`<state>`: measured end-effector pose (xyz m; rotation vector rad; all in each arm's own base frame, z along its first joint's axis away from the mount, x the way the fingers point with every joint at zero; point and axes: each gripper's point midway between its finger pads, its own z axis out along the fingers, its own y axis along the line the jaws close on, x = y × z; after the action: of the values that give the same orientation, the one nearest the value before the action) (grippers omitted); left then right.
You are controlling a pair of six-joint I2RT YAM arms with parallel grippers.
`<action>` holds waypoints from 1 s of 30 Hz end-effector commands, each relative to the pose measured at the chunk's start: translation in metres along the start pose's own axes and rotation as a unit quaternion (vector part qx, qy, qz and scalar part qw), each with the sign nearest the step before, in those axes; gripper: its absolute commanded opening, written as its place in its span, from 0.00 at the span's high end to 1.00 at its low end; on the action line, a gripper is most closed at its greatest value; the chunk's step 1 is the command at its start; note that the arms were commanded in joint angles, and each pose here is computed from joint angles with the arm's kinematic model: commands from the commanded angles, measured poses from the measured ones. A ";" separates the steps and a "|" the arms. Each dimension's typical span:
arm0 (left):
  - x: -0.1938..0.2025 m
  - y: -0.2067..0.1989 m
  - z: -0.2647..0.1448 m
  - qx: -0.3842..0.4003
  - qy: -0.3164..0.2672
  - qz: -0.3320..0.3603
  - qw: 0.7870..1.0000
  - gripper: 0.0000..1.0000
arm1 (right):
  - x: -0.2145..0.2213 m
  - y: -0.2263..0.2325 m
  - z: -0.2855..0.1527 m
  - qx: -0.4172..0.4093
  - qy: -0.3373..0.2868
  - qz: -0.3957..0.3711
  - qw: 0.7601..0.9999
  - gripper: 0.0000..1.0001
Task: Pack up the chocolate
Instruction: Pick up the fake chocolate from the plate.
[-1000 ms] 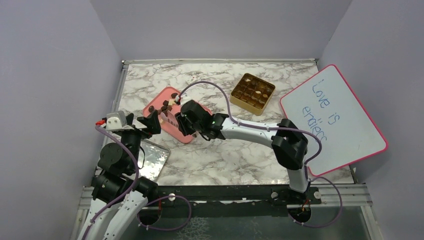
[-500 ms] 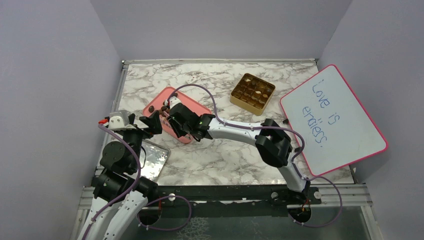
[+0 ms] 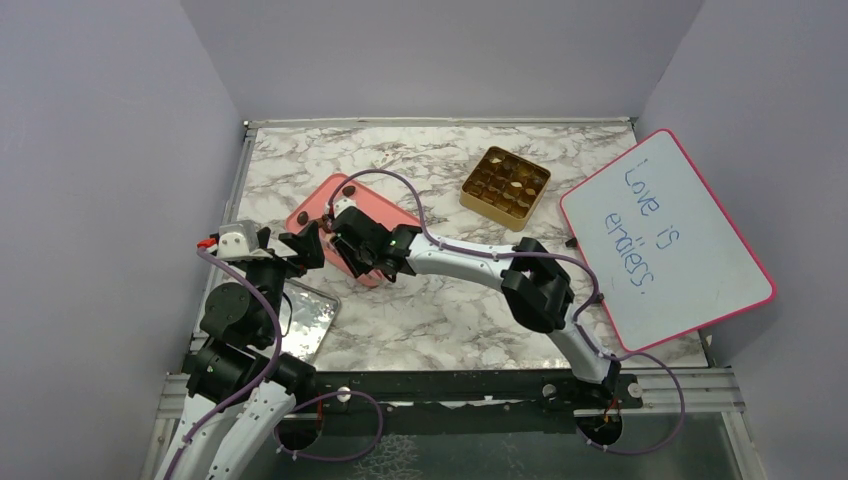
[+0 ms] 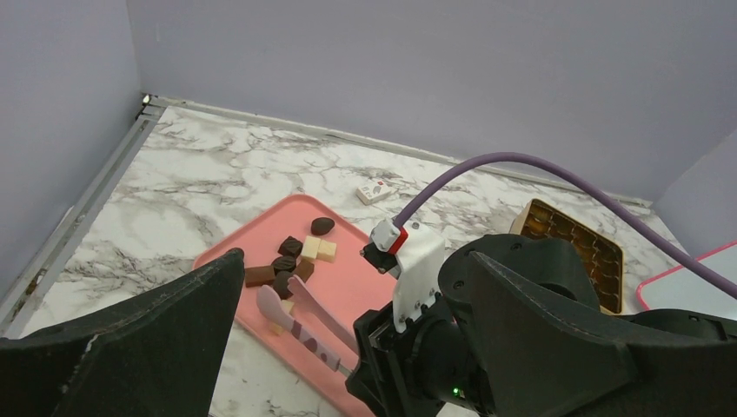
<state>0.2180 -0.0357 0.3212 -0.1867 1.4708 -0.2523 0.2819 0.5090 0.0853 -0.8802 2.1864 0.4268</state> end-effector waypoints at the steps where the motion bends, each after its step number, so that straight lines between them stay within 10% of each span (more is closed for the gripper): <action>1: -0.003 0.000 -0.001 0.003 -0.007 0.003 1.000 0.01 | 0.010 0.005 0.001 0.003 0.027 -0.013 1.000 0.59; 30: -0.005 0.002 -0.001 -0.002 -0.012 -0.002 1.000 0.01 | 0.006 -0.003 -0.023 0.039 0.046 0.052 0.997 0.59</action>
<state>0.2181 -0.0338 0.3213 -0.1935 1.4690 -0.2464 0.2749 0.4812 0.0658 -0.8068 2.3496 0.2828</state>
